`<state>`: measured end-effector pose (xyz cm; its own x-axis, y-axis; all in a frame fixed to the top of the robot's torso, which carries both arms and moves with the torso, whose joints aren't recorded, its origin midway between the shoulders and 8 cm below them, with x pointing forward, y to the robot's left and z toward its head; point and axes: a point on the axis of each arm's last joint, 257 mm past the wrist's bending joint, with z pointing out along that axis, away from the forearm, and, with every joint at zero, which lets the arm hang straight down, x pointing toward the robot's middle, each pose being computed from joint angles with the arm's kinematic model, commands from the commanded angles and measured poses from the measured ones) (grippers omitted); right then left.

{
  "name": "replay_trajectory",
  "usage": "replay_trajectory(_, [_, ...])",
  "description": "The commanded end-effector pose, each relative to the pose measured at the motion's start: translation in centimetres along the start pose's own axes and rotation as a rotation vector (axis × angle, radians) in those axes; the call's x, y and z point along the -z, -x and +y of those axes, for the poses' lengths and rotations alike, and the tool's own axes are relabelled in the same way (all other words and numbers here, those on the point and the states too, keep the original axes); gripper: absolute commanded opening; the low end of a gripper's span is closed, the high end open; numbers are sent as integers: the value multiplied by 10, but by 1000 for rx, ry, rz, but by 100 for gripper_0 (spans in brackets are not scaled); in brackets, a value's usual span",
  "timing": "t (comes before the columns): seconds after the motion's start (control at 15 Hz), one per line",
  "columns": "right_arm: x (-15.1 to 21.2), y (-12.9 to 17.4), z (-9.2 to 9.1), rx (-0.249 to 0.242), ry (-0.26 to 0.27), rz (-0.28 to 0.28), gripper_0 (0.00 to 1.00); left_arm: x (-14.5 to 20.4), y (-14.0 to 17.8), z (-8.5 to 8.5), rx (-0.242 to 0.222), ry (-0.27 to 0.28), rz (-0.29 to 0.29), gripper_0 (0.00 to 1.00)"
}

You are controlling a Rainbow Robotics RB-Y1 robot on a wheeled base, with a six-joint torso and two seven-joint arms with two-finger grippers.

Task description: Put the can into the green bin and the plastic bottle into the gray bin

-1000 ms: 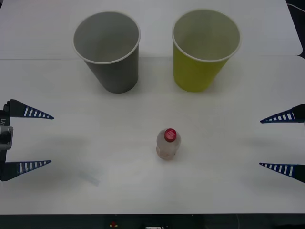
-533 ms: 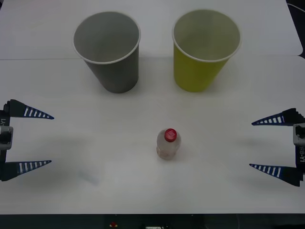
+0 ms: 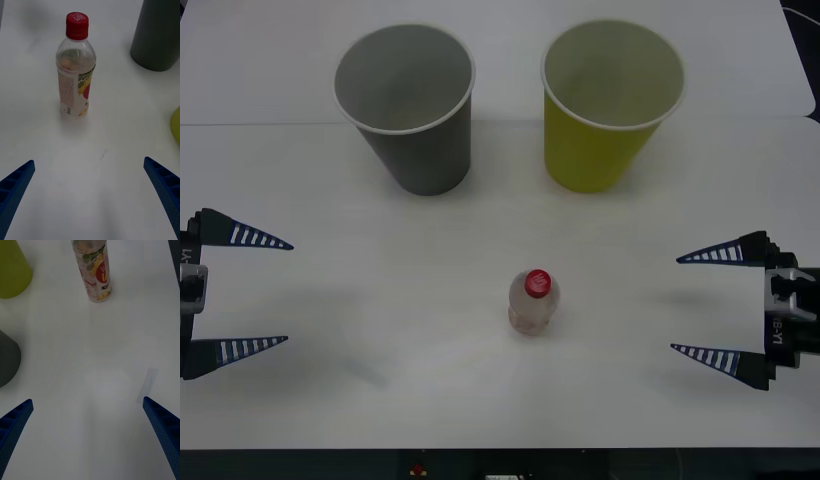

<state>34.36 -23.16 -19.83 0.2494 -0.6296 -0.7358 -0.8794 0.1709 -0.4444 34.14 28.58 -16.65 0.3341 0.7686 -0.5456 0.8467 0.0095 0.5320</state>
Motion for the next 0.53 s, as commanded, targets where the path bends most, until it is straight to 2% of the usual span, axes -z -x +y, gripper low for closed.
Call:
replay_trajectory(0.07, [-12,-2,6,6,16,-61,100,0,0,0,0,0,0,100])
replay_trajectory(0.33, [-32,-6,12,7,34,-126,100,0,0,0,0,0,0,100])
replay_trajectory(0.53, [-52,-5,10,-24,35,-170,100,0,0,0,0,0,0,100])
